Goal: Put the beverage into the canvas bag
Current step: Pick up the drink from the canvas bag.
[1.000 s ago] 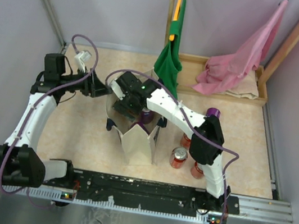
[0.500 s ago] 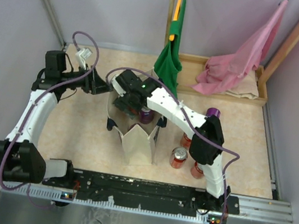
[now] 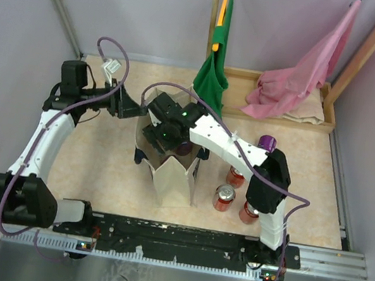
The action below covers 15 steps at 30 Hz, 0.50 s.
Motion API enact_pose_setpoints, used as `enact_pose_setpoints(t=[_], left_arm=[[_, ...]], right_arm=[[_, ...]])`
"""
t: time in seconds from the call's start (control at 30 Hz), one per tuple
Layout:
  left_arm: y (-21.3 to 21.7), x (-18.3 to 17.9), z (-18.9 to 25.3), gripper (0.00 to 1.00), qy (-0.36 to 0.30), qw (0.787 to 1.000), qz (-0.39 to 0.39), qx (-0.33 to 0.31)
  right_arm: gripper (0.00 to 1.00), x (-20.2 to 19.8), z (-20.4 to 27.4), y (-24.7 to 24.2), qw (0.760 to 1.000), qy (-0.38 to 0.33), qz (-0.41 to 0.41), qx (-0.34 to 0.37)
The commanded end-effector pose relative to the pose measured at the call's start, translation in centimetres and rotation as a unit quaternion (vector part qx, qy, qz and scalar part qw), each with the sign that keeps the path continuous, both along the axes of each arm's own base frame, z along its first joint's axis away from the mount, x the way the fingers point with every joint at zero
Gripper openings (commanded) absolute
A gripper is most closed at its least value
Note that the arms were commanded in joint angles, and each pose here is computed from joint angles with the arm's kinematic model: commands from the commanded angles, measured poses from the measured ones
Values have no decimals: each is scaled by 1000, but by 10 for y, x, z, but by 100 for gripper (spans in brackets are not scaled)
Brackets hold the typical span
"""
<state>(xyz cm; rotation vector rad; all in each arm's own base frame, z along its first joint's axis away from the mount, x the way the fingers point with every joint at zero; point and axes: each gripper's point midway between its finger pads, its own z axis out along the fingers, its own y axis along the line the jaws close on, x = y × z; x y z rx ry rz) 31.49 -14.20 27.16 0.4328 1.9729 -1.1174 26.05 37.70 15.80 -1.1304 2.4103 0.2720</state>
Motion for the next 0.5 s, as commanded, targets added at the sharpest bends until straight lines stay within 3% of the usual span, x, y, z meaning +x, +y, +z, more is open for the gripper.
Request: enact_pose_setpoints(t=[0.0, 0.47], left_arm=[[26, 24, -22, 70, -2, 997, 63, 53], [26, 9, -11, 70, -29, 995, 61, 68]], right_arm=[[71, -16, 60, 0, 994, 12, -41, 96], [79, 10, -19, -28, 996, -1, -88, -9]])
